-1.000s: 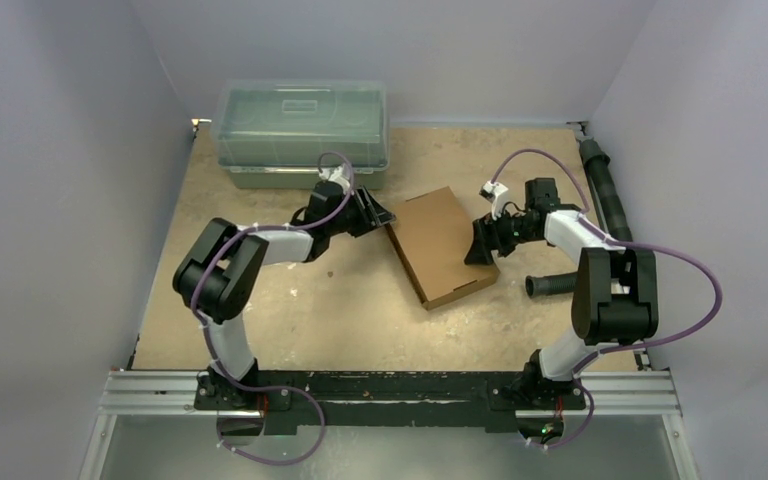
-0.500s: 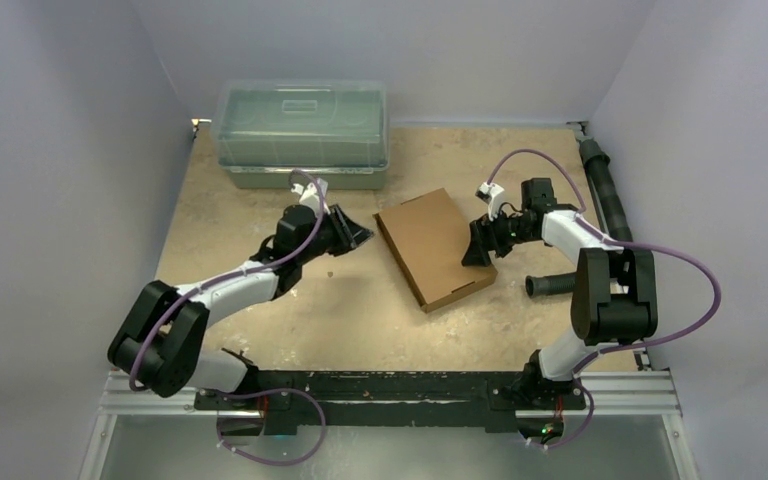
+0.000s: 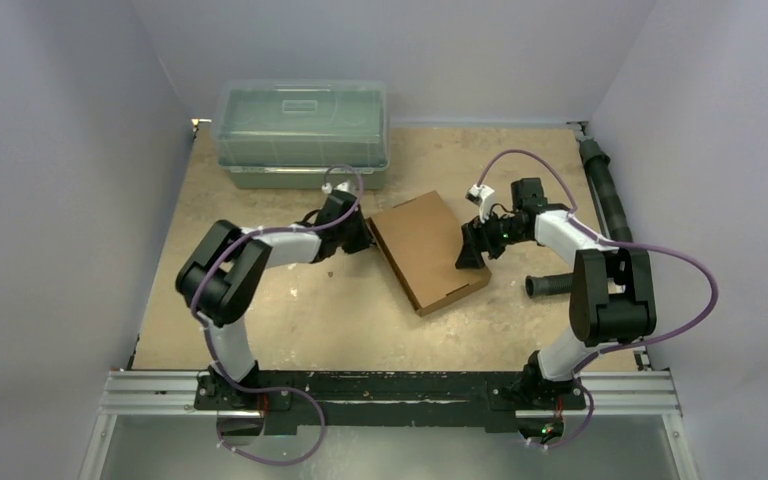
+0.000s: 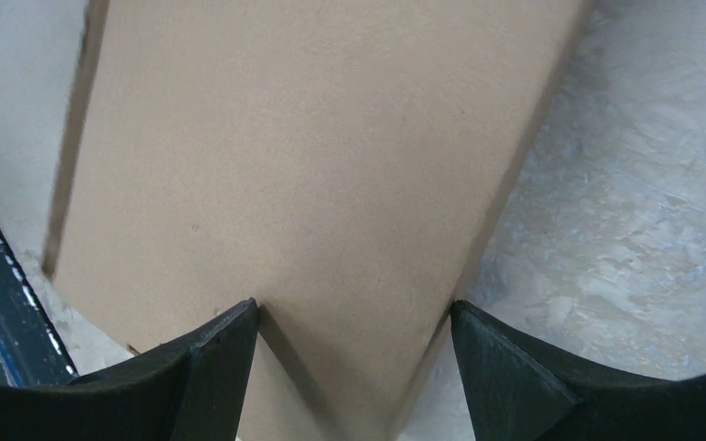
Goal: Fold the paper box
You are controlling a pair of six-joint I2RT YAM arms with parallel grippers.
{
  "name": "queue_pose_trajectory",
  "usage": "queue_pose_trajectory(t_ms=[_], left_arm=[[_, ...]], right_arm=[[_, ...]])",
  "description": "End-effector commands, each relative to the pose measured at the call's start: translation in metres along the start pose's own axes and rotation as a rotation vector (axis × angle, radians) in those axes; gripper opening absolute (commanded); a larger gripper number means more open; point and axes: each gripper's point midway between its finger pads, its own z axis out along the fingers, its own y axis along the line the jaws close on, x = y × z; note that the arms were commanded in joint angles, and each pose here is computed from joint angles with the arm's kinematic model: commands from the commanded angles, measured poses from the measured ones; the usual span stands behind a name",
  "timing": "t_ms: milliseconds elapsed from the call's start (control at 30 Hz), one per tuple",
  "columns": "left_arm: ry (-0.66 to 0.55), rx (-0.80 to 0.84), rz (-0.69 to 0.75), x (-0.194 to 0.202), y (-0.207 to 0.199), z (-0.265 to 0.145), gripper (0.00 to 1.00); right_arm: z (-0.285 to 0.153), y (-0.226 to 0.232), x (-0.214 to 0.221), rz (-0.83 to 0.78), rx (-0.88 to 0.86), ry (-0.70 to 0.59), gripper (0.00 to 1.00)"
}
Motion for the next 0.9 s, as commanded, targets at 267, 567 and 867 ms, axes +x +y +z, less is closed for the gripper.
queue_pose_trajectory(t_ms=[267,567,867], left_arm=[[-0.050,-0.035,0.169,-0.002,-0.055,0.019,0.00],[-0.120,-0.177,0.218,-0.002,-0.003,-0.049,0.05],[-0.127,-0.202,0.066,0.015,0.066,-0.089,0.09]], right_arm=[[0.021,0.026,0.001,-0.129,-0.027,0.076,0.77],[0.017,0.023,0.001,-0.147,0.010,0.076,0.77],[0.024,0.040,0.002,-0.198,-0.046,0.093,0.77]])
